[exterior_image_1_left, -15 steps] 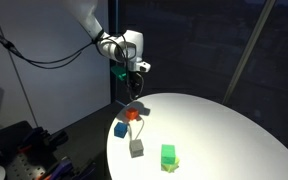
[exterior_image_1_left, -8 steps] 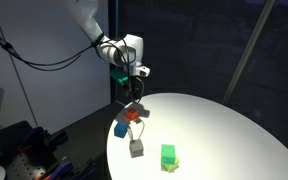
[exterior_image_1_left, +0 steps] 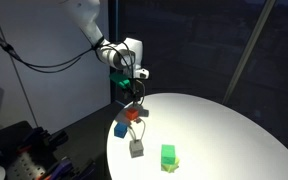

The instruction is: Pick up an orange block and stack it on top of the gray block

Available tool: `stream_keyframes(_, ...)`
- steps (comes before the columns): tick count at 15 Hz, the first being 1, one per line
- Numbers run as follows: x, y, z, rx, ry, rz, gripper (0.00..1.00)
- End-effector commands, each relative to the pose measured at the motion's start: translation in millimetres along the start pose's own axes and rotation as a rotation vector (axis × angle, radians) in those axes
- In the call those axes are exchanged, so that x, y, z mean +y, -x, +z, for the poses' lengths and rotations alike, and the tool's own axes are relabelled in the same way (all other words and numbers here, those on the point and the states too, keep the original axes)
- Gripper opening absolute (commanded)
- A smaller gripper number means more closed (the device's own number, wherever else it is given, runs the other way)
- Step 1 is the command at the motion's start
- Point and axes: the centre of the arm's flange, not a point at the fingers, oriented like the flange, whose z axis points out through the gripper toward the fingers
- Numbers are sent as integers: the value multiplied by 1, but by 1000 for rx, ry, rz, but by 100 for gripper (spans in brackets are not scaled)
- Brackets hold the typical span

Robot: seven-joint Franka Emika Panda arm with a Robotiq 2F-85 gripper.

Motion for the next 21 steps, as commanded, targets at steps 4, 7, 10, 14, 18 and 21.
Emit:
stream_keyframes(4,-10,-11,18,28,-5,-29,100)
stream_keyframes(7,-15,-18,26,30,-4,-23,100)
stream_keyframes(10,-18,-26,32,33,-3,-23,100)
stream_keyframes(14,-22,-37,38,38,-5,-18,100)
stream_keyframes(18,-21,-45,47,41,-1,-13,100)
stream_keyframes(21,-20,-48,55,31,0,-8,100)
